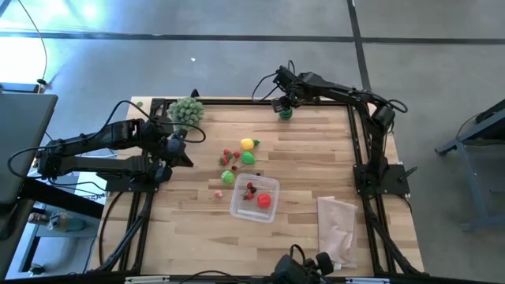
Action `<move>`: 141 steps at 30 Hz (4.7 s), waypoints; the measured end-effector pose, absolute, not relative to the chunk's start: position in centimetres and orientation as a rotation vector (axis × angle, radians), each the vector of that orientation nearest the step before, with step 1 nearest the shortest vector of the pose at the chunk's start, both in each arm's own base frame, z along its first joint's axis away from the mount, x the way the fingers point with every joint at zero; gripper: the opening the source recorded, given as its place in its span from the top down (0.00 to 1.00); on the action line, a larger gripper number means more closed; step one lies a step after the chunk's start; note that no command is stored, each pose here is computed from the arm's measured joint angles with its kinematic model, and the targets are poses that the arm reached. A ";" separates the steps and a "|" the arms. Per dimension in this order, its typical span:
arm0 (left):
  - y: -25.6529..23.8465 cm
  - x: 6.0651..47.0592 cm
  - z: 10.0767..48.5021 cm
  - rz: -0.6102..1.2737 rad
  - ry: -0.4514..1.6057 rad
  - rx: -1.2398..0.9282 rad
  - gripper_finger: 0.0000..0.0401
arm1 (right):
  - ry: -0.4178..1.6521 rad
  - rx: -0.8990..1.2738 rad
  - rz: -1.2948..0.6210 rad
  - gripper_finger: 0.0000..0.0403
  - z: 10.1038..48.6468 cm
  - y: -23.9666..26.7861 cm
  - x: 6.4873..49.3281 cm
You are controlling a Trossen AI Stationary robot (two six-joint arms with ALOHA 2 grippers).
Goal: Pick and placing Produce into tupperware
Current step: Put the green watermelon into the transparent bin
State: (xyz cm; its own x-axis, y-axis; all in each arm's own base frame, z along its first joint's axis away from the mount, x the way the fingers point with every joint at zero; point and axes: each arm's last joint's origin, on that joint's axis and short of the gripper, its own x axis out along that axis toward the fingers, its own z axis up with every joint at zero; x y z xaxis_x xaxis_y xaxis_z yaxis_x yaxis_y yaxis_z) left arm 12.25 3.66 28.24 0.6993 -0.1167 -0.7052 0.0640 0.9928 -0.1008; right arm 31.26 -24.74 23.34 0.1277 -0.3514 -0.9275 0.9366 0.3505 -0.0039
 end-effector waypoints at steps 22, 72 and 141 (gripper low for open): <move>3.7 12.3 28.2 -0.101 0.790 -0.070 0.96 | 1.017 0.742 -0.999 0.25 20.7 -24.1 31.5; 3.7 12.2 28.2 -0.101 0.790 -0.070 0.96 | 1.001 0.878 -1.087 0.01 15.1 -26.7 31.9; 3.7 12.2 28.2 -0.101 0.791 -0.070 0.96 | 1.091 0.610 -0.871 0.33 15.3 -22.4 35.4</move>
State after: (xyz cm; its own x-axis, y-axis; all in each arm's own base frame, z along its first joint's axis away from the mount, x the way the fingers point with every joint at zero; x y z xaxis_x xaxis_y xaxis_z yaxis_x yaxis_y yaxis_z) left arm 12.25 3.66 28.24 0.6990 -0.1168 -0.7055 0.0642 0.9928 -0.1008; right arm 35.38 -22.40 15.30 0.2000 -0.2974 -0.9336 0.8440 0.5362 0.0100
